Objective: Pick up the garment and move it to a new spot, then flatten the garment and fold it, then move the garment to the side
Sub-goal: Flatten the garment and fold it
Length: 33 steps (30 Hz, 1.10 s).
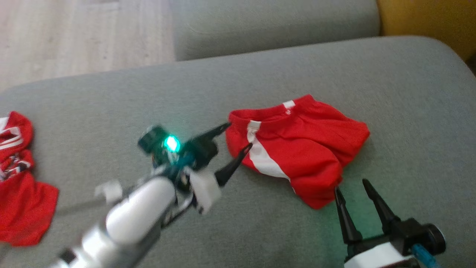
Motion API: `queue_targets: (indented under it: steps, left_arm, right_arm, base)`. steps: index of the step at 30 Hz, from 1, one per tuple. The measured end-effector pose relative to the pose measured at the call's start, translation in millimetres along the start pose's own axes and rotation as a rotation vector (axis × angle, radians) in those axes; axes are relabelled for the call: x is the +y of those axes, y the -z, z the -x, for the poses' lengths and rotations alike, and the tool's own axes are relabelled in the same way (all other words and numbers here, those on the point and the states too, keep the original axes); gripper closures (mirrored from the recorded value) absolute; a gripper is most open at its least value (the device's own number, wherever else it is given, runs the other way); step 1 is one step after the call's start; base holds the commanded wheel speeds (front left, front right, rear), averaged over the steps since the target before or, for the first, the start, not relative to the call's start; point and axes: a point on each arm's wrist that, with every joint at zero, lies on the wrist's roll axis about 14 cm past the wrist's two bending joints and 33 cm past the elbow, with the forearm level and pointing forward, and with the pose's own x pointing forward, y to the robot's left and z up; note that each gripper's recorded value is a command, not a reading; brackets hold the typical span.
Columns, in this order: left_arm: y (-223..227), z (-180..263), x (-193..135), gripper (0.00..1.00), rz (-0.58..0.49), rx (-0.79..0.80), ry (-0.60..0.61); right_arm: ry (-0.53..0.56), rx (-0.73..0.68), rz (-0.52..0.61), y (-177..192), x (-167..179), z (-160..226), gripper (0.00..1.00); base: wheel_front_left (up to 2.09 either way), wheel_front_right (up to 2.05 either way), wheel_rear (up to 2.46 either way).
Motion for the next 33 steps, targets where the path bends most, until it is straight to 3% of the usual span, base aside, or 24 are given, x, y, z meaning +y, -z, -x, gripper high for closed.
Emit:
queue_targets:
  steps: [9, 14, 22, 33]
  left_arm:
    - [1.1, -46.5, 5.0, 0.00, -0.163, 0.225, 0.253]
    - [21.4, -60.8, 12.0, 0.00, -0.212, 0.346, 0.283]
    - [57.0, -66.9, -13.1, 0.00, -0.250, 0.460, 0.384]
    - [74.8, -75.7, -1.4, 0.00, -0.317, 0.463, 0.380]
  right_arm:
    - [0.079, 0.008, 0.004, -0.1, -24.9, -5.3, 0.00]
    - [0.123, 0.033, -0.002, 6.3, -36.2, -0.8, 0.00]
    - [0.174, 0.063, -0.009, 13.5, -50.5, 1.9, 0.00]
    - [0.189, 0.078, -0.022, 17.6, -54.9, -0.5, 0.00]
  base:
    - [0.00, 0.00, 0.00]
    - [0.00, 0.00, 0.00]
    - [0.00, 0.00, 0.00]
    - [0.00, 0.00, 0.00]
